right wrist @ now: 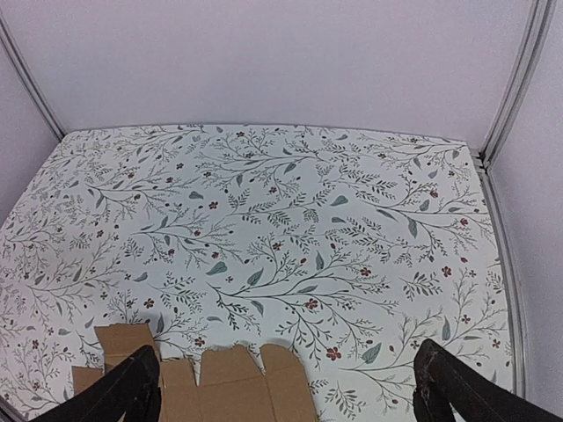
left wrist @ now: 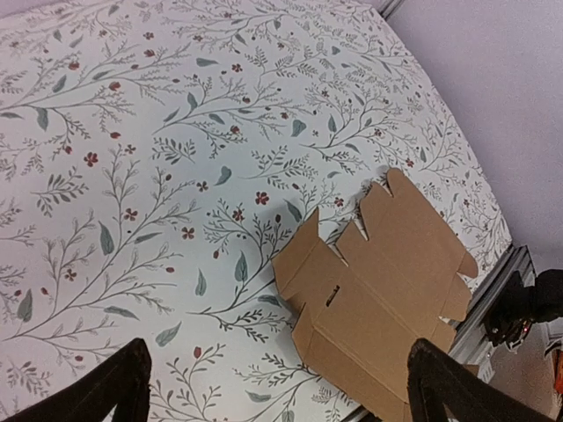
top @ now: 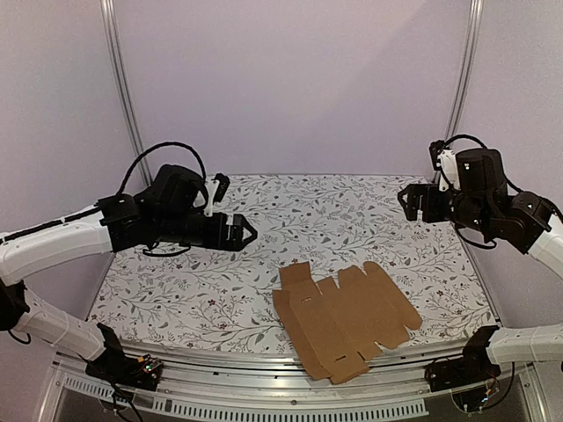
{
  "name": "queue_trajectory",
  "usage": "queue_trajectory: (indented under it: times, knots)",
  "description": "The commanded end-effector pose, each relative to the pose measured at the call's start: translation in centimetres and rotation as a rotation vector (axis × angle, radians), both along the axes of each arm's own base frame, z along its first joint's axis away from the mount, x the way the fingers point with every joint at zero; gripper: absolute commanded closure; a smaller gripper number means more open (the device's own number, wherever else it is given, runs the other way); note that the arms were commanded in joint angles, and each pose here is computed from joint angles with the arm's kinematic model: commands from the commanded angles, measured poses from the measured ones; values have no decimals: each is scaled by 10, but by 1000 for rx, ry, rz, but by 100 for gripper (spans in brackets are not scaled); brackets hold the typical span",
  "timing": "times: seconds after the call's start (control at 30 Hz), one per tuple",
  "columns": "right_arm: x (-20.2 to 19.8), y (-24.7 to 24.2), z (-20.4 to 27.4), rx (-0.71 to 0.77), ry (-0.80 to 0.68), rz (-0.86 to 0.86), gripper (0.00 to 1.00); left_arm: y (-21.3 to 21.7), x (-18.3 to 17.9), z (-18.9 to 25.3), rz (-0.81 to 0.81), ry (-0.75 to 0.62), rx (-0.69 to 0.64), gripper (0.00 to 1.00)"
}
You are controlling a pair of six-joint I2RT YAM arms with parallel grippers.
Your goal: Fold the paper box
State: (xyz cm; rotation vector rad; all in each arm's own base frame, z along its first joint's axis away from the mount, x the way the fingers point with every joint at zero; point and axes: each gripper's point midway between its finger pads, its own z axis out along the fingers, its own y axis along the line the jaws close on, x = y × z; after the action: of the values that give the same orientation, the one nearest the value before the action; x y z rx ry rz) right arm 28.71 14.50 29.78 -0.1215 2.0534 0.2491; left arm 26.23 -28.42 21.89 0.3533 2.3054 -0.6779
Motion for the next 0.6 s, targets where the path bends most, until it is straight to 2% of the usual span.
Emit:
queue_trajectory:
  times: [0.0,0.3,0.57]
  knots:
    - [-5,-20,1,-114,4,-53,1,-2,-18,-25,30,116,-73,0]
    - [-16,-12,-1,-188,12,74,1,-11,-51,-62,10,330,-171,1]
    - [-20,-6,-10,-178,53,112,1,-32,-81,-69,-69,501,-327,0]
